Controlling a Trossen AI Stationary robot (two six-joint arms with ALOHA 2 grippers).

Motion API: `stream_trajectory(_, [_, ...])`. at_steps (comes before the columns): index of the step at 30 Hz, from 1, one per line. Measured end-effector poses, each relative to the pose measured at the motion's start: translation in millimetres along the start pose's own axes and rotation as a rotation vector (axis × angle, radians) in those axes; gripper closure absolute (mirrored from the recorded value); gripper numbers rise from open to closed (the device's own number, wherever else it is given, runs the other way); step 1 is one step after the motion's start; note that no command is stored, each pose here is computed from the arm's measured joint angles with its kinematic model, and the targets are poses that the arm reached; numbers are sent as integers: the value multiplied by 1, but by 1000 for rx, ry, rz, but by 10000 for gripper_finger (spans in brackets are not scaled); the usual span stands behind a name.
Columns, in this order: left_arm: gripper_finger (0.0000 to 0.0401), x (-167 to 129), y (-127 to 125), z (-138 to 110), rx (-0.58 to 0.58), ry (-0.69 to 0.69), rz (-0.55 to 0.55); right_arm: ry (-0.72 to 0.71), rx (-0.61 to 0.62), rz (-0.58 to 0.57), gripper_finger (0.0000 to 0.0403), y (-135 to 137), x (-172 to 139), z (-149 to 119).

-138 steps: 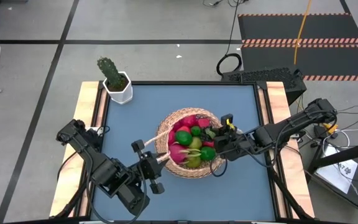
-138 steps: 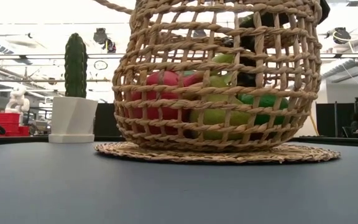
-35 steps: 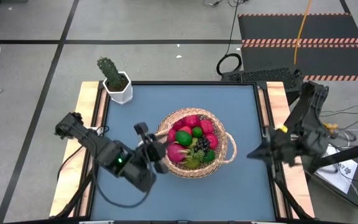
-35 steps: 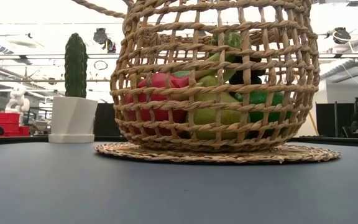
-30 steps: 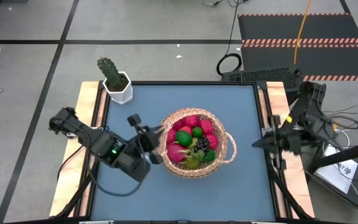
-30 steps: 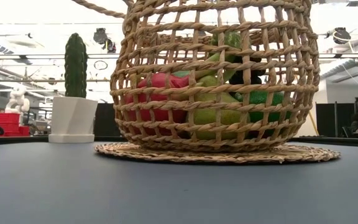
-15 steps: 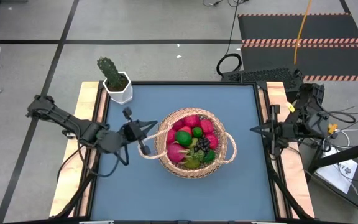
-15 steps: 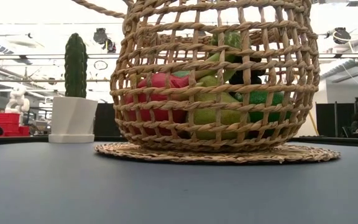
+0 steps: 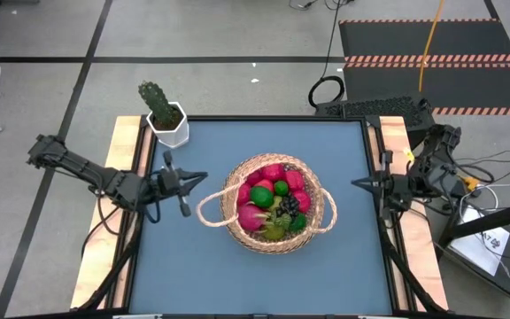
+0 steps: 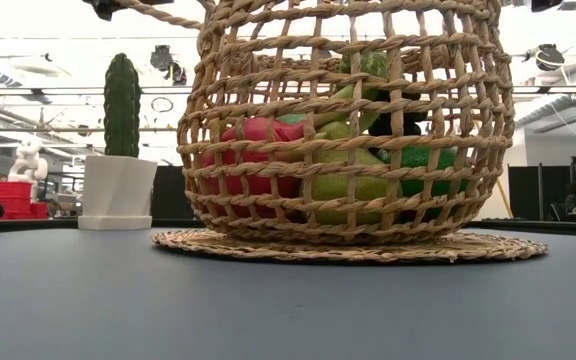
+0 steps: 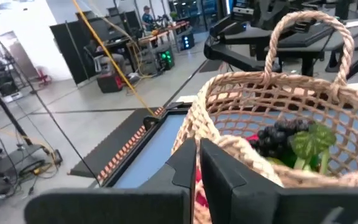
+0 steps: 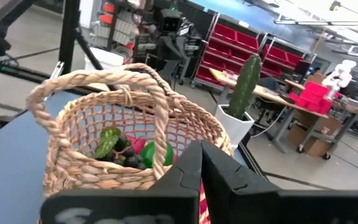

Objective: Build produce basket
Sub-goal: Return to Home Position

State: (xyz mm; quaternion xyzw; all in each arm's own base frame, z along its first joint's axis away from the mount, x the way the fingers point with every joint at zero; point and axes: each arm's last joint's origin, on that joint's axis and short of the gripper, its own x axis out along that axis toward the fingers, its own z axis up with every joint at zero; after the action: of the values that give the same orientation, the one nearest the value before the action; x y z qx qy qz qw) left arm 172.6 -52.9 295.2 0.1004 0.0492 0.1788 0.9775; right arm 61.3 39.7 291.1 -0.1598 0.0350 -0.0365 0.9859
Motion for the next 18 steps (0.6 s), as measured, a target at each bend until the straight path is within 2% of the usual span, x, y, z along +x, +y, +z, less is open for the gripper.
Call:
stream_trajectory(4, [375,-6,4,-9,40,0,7,-9,27,-18,403,1,1,-7])
stream_trajectory(8, [375,-7,8,-11,111,10,64,-3,15,-21,403,3,2,-13])
stream_trajectory(14, [375,-5,14,-15,52,57,177,9,8,-19,403,7,4,-19])
stream_trajectory(18, [389,0,19,-23,83,100,49,18,3,-17,403,10,5,-24])
